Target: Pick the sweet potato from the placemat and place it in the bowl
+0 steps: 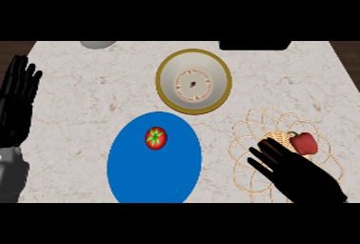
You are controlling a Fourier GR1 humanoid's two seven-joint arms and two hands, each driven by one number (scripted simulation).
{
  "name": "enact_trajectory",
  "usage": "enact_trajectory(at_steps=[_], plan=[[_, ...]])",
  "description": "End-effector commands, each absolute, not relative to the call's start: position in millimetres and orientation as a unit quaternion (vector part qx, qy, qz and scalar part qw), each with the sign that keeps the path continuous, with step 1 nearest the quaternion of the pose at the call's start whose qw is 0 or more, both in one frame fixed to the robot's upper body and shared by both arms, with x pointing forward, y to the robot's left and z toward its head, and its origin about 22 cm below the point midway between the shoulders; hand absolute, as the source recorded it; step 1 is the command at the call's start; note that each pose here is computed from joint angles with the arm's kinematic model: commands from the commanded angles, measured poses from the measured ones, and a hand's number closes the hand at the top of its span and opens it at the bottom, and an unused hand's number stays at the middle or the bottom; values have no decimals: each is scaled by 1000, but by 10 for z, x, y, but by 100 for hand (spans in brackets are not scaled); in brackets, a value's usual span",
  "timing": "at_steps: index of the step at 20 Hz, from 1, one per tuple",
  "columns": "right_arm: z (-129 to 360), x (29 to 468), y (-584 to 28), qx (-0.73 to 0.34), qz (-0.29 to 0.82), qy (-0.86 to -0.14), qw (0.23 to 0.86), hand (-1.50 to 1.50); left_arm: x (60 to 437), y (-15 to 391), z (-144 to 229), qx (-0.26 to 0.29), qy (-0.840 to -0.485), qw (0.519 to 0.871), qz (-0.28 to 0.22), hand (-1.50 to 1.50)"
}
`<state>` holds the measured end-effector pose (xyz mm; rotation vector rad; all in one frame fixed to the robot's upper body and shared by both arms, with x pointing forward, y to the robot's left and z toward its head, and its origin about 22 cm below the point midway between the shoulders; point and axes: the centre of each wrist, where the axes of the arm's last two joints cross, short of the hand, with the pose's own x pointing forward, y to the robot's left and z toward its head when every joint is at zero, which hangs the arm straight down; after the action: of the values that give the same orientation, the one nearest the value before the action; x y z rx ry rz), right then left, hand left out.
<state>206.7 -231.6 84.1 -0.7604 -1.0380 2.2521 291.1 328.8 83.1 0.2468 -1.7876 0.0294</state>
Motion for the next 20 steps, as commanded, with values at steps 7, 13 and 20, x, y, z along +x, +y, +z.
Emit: enact_trajectory(at_steps=[7, 13, 20], plan=[[628, 2327, -2193, -290, 841, -369, 270, -150, 2999, 3419, 749, 103, -776, 623, 12, 0], [425, 2308, -2486, -289, 845, -364, 264, -150, 3007, 3460, 792, 105, -776, 622, 15, 0], [200, 2605, -2406, -311, 840, -342, 283, -150, 2925, 3323, 793, 106, -777, 620, 14, 0]])
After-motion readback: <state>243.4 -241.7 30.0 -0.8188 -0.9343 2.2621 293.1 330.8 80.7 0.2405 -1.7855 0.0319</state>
